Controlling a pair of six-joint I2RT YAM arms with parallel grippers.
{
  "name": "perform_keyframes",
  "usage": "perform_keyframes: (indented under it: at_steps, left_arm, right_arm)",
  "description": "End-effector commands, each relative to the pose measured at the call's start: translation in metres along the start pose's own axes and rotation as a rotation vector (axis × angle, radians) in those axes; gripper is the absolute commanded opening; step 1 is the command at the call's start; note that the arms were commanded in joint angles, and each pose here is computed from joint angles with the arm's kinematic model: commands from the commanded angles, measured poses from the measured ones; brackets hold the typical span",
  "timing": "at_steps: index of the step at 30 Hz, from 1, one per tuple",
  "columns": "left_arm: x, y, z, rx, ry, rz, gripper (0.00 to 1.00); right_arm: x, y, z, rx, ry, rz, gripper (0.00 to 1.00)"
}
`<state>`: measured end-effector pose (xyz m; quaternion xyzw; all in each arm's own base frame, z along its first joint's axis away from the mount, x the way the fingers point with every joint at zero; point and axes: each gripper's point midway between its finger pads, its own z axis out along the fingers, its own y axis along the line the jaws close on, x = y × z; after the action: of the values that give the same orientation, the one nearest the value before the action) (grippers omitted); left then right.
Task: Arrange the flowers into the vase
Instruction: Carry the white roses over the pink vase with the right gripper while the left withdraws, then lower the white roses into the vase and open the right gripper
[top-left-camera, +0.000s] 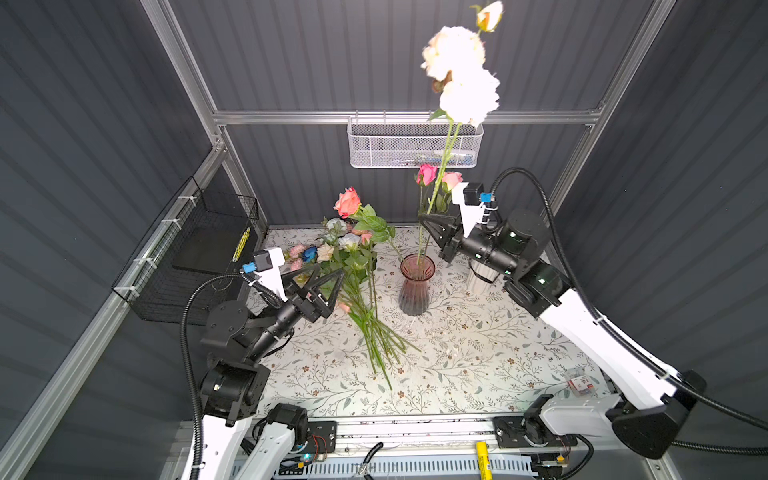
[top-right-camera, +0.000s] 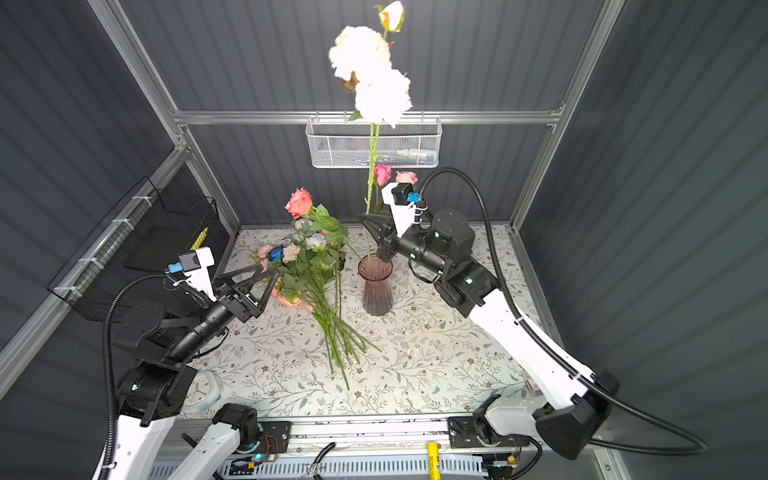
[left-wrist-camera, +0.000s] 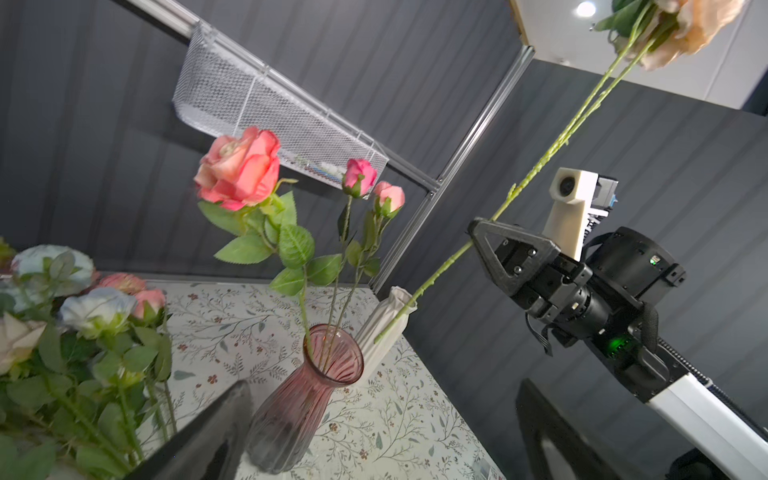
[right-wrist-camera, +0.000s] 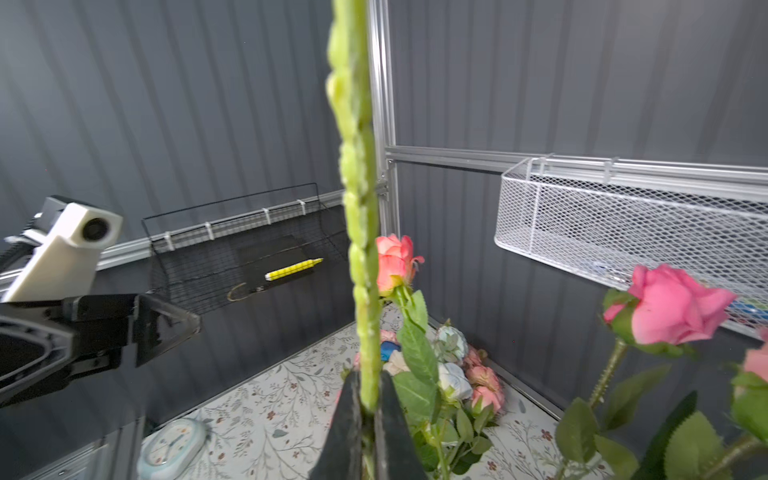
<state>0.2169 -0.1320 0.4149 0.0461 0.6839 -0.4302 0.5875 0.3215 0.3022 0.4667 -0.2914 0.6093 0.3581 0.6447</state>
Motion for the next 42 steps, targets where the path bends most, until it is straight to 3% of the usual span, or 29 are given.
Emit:
perform_keyframes:
  at_steps: [1, 5, 11, 13, 16, 20, 30, 42]
  left_arm:
    - [0.01, 0.013, -0.004, -0.051, 0.006, -0.006, 1.0]
    - [0.023, 0.024, -0.003, -0.071, 0.026, -0.026, 1.0]
    - [0.044, 0.043, 0.007, -0.101, 0.072, -0.069, 1.0]
    - [0.049, 0.048, 0.01, -0.107, 0.083, -0.084, 1.0]
    - [0.056, 0.053, 0.016, -0.105, 0.111, -0.099, 1.0]
    - [0.065, 0.06, 0.023, -0.111, 0.139, -0.119, 0.97]
    - [0.103, 0.099, 0.039, -0.201, 0.231, -0.188, 0.87]
    - [0.197, 0.178, 0.076, -0.314, 0.425, -0.346, 0.54]
  right_arm:
    - [0.015, -0.028, 0.018, 0.09, -0.038, -0.052, 0.0]
    - [0.066, -0.045, 0.029, 0.143, 0.013, -0.033, 0.0]
    - [0.144, -0.057, 0.03, 0.19, 0.14, 0.091, 0.0]
    - [0.159, -0.057, 0.025, 0.201, 0.173, 0.124, 0.13]
    - [0.167, -0.055, 0.014, 0.22, 0.187, 0.16, 0.46]
    - [0.16, -0.045, -0.002, 0.206, 0.165, 0.189, 0.64]
    - [0.12, -0.008, -0.062, 0.134, 0.028, 0.286, 0.7]
    - [0.115, 0.002, -0.111, 0.156, -0.016, 0.304, 0.69]
